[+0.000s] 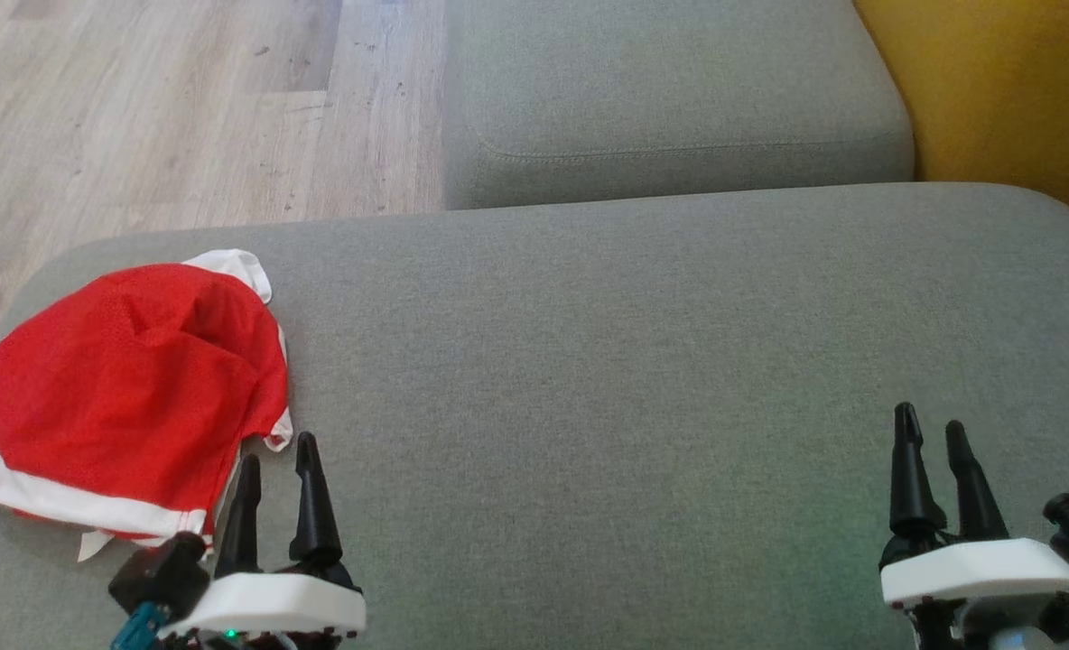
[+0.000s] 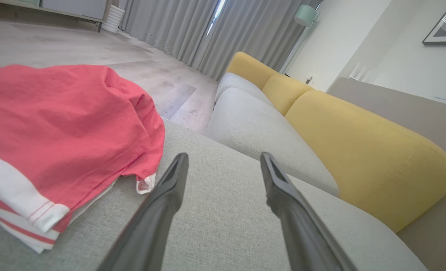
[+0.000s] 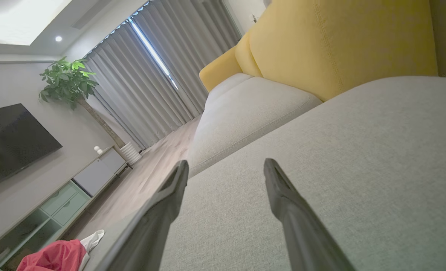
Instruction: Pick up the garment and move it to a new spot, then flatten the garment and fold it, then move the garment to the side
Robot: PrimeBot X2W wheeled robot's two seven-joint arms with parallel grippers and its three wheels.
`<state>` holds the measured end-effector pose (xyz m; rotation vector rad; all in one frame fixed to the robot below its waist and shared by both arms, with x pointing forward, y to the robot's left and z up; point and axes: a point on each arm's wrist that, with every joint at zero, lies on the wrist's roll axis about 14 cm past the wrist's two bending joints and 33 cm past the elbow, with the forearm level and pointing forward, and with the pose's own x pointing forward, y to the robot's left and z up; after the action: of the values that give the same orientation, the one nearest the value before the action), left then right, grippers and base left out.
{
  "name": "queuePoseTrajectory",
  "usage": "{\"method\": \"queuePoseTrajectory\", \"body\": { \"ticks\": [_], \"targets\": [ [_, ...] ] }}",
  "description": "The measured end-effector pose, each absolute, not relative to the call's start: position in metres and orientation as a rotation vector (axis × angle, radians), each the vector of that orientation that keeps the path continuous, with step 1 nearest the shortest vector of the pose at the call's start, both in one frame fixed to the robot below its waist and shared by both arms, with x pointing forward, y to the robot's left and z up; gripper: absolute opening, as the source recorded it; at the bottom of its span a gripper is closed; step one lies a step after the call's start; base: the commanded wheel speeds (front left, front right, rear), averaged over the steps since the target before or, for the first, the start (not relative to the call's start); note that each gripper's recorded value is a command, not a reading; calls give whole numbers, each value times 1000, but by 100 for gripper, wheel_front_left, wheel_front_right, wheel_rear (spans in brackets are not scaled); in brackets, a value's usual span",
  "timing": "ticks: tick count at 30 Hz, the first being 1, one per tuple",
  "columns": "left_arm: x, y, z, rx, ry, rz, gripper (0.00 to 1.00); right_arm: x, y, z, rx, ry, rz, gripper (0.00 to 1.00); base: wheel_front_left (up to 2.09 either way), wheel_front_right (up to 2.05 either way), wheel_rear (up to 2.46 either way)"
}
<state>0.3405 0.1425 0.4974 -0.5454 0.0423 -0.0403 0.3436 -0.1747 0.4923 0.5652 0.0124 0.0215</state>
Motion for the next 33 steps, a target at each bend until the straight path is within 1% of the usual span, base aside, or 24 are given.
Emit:
{"method": "queuePoseTrajectory", "body": {
  "ticks": [15,27,33],
  "targets": [
    [336,134,507,-347,-14,-76,100,338,-166,499,371,-19,66,100,0,0,0],
    [329,130,512,-217,-62,-84,100,338,-158,512,222,-76,108,100,0,0,0],
    [327,127,516,-145,-87,-89,100,331,-150,506,157,-65,136,100,0,0,0]
  ]
}}
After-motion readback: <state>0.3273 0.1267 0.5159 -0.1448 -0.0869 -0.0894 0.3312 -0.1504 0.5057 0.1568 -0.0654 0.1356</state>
